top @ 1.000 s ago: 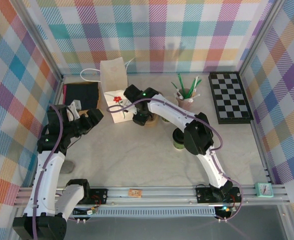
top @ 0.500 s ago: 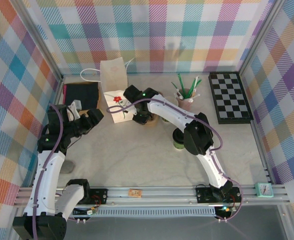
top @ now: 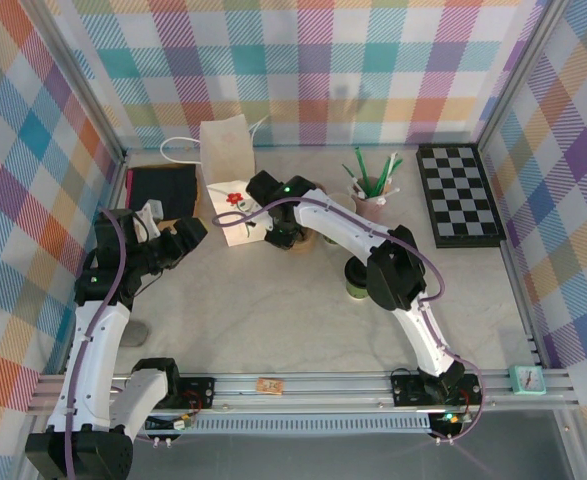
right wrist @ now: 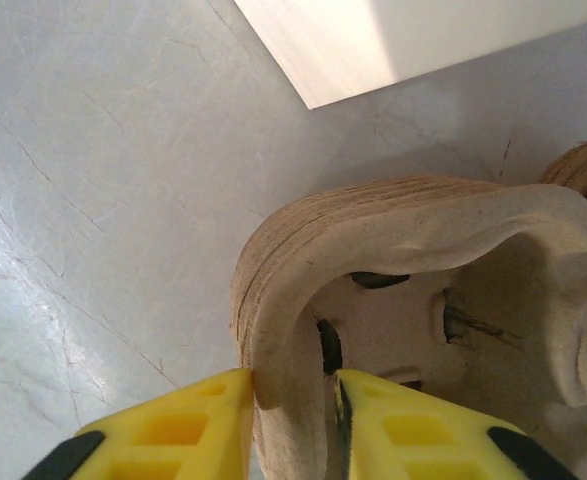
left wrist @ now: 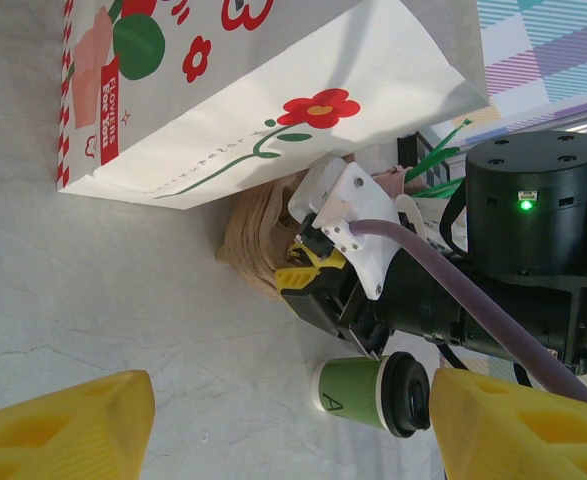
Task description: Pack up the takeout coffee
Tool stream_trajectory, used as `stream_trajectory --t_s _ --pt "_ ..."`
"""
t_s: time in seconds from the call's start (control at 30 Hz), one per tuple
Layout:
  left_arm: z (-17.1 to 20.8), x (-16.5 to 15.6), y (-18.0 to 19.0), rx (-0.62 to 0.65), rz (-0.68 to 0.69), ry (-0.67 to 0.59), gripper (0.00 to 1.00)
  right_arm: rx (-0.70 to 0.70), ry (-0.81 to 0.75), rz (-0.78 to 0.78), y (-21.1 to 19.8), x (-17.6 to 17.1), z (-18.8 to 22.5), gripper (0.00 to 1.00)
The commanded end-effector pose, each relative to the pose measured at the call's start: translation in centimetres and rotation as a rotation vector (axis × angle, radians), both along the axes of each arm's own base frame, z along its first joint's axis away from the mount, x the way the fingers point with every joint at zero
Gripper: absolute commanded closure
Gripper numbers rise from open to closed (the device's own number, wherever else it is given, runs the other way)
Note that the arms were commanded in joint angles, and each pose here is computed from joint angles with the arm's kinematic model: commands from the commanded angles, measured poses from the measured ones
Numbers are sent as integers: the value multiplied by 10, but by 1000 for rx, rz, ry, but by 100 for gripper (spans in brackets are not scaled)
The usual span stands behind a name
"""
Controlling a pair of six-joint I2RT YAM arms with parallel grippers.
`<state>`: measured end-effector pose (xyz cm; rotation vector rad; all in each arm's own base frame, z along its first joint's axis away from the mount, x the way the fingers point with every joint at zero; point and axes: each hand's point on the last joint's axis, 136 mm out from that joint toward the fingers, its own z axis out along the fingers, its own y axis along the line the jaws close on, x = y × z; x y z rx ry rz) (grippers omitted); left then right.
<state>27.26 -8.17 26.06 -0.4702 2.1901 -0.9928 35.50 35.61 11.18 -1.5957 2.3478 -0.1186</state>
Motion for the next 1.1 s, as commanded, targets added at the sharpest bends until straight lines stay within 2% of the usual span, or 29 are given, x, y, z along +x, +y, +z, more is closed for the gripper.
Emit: stream_trajectory --t_s 0.0,0.13,0.23,0.4,0.83,1.07 --pt "1 0 1 -6 -3 -9 27 -16 13 7 0 -4 0 74" --pt "2 0 1 -6 -3 -12 27 -19 19 8 -1 -6 -2 72" --pt "3 0 1 -5 -1 -14 27 -17 20 6 0 -6 -2 79" --pt "4 0 1 -5 -1 -17 27 1 15 3 1 -8 8 85" --pt "7 0 1 -8 1 -27 27 67 -48 6 4 -11 52 95" --pt "10 0 1 -11 -2 -35 27 77 -57 9 3 -16 65 96"
